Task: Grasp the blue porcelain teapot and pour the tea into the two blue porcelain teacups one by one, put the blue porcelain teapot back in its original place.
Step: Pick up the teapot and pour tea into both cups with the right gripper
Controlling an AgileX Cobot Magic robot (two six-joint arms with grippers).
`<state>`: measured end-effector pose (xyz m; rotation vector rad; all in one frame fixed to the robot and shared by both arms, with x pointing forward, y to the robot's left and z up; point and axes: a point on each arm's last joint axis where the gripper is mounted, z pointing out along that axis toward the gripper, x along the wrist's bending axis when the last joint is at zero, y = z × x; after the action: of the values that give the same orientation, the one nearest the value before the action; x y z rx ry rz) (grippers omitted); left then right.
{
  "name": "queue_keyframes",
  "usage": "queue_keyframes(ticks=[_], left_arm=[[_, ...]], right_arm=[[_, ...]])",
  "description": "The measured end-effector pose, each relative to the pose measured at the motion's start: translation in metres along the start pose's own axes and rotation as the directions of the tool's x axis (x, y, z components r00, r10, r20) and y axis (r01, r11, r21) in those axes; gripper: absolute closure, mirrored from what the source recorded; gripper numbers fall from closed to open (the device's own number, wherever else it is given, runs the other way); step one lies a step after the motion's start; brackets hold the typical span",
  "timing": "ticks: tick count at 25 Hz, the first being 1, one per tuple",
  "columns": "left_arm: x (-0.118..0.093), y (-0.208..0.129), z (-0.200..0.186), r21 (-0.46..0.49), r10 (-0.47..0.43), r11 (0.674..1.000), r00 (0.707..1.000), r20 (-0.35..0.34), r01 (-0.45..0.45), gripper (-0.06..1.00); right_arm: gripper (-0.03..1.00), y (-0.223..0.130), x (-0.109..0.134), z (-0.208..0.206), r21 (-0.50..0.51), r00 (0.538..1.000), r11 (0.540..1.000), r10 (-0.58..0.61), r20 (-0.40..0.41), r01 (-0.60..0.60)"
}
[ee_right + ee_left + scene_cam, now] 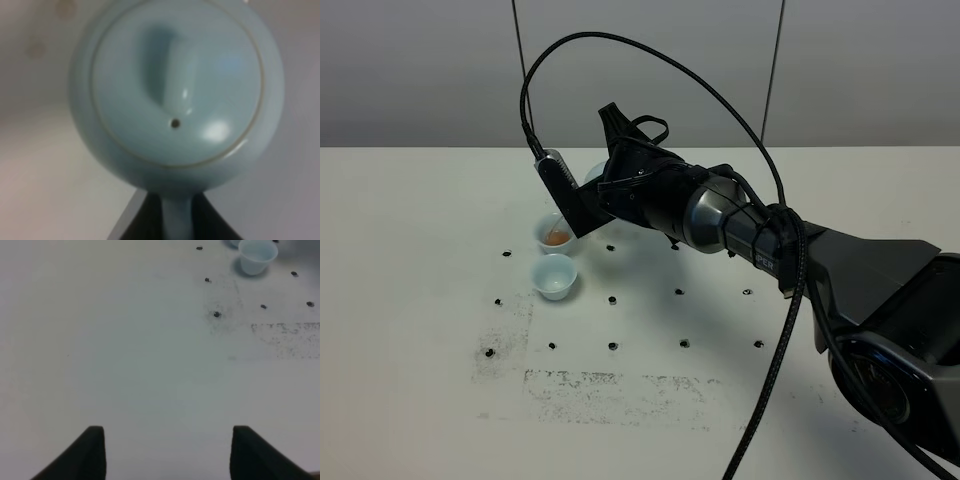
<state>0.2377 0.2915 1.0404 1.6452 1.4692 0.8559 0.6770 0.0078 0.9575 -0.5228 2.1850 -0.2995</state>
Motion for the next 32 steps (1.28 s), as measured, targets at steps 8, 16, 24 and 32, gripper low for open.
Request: queue_keyframes(ticks=[8, 16, 24, 32], left_arm=[[0.0000, 0.0000, 0.0000, 0.000, 0.000, 1.000, 1.000, 0.000, 0.000, 0.43], [0.0000, 0.0000, 0.0000, 0.000, -0.001, 1.000, 1.000, 0.000, 0.001, 0.43], [0.0000, 0.0000, 0.0000, 0.000, -0.001, 1.000, 1.000, 0.000, 0.001, 0.43], [0.0000, 0.0000, 0.0000, 0.000, -0.001, 1.000, 1.000, 0.000, 0.001, 0.43]], right_arm=[[0.93, -0.0003, -0.0011, 0.0000, 0.004, 0.999, 0.999, -0.048, 0.012, 0.047], [0.93, 0.0004, -0.0033, 0.0000, -0.002, 0.995, 0.996, -0.094, 0.037, 0.094], [0.93, -0.0004, -0.0049, -0.0001, 0.011, 0.991, 0.993, -0.121, 0.053, 0.121], [0.93, -0.0008, -0.0053, -0.0001, 0.015, 0.990, 0.992, -0.128, 0.057, 0.128]])
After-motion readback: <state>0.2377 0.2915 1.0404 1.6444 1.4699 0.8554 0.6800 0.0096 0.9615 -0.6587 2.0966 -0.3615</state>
